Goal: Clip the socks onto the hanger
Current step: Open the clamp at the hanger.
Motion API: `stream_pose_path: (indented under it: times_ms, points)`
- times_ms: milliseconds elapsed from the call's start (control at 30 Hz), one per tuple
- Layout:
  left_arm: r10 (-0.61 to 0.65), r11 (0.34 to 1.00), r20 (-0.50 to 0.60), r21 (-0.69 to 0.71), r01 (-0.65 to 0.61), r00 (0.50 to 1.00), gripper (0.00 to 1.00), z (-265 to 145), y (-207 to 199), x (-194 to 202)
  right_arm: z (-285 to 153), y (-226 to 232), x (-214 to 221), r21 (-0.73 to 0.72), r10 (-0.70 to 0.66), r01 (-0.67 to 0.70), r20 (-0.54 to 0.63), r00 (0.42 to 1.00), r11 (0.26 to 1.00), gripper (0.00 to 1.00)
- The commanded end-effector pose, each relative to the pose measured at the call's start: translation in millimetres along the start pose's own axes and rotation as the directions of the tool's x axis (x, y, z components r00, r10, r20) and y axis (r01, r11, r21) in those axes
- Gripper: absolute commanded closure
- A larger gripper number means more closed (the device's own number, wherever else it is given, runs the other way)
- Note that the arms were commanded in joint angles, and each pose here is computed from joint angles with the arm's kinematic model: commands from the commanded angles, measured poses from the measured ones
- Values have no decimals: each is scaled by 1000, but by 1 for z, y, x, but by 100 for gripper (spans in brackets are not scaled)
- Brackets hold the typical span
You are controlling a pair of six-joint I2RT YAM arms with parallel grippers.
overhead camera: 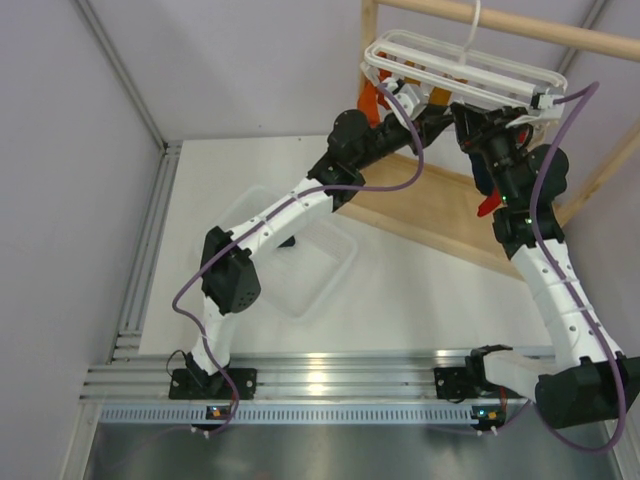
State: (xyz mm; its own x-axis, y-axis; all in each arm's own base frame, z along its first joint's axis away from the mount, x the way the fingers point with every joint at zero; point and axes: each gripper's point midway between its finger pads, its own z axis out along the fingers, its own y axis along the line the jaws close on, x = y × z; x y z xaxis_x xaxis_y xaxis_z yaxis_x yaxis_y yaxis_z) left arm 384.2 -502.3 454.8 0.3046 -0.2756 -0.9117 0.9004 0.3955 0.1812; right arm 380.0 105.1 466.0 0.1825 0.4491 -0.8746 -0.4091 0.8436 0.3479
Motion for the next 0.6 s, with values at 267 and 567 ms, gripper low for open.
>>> stream_pose_path:
  times_ms: [267,567]
  points:
    - [-37,998,-64,58,40,997,46,-24,-20,-25,8,21,-27,-55,9,-6,52,999,998,100]
    - [-176,984,-241,-38,172,954,33,-98,3,-28,6,20,-30,-44,38,-37,33,999,998,100]
